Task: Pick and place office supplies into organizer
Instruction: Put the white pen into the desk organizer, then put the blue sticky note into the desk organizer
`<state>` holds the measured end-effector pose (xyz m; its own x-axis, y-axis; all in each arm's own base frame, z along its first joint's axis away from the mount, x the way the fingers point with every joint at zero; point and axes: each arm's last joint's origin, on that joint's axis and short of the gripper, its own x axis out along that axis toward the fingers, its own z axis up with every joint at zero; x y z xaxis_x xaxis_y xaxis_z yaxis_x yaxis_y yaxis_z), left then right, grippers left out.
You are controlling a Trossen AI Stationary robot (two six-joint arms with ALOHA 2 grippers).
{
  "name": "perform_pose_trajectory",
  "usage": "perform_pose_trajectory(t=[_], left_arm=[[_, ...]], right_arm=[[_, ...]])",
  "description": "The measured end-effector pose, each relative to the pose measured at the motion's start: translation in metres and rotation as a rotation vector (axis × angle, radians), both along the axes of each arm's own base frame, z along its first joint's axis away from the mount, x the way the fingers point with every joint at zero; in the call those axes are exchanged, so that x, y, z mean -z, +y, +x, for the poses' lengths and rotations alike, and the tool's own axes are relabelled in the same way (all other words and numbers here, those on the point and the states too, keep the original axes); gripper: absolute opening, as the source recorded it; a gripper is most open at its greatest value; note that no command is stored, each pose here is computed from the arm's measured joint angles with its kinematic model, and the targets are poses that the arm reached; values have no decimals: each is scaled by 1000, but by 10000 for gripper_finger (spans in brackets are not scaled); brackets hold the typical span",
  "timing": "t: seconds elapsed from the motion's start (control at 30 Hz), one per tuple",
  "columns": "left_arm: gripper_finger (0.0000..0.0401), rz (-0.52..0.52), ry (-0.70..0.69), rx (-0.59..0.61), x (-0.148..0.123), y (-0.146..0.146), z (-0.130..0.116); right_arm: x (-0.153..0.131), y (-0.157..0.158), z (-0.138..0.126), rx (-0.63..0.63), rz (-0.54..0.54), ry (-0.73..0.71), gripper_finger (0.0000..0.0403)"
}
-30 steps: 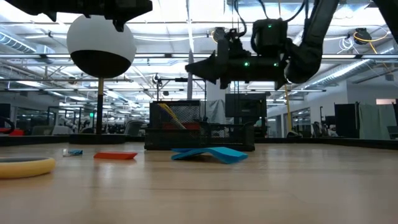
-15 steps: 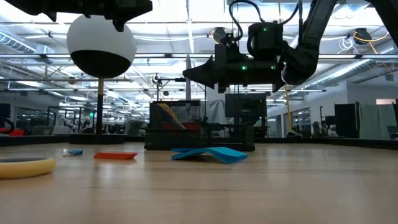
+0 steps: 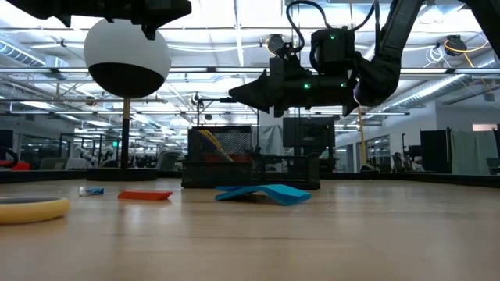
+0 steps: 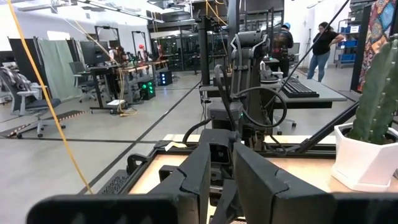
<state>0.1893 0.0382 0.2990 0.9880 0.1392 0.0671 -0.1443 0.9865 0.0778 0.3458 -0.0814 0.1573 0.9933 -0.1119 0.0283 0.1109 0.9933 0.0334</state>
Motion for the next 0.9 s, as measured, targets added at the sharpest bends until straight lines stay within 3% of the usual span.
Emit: perform_pose_trajectory(t=[0.37, 0.53, 0.9], left_arm=[[76, 0, 4, 0, 0, 0, 0], [76, -2, 9, 1, 1, 0, 0], [76, 45, 71, 37, 6, -6, 1]], right_arm=[[-6, 0, -1, 3, -36, -20, 109], [-23, 3, -5, -5, -62, -24, 105], [-69, 26, -26, -60, -241, 103, 104]])
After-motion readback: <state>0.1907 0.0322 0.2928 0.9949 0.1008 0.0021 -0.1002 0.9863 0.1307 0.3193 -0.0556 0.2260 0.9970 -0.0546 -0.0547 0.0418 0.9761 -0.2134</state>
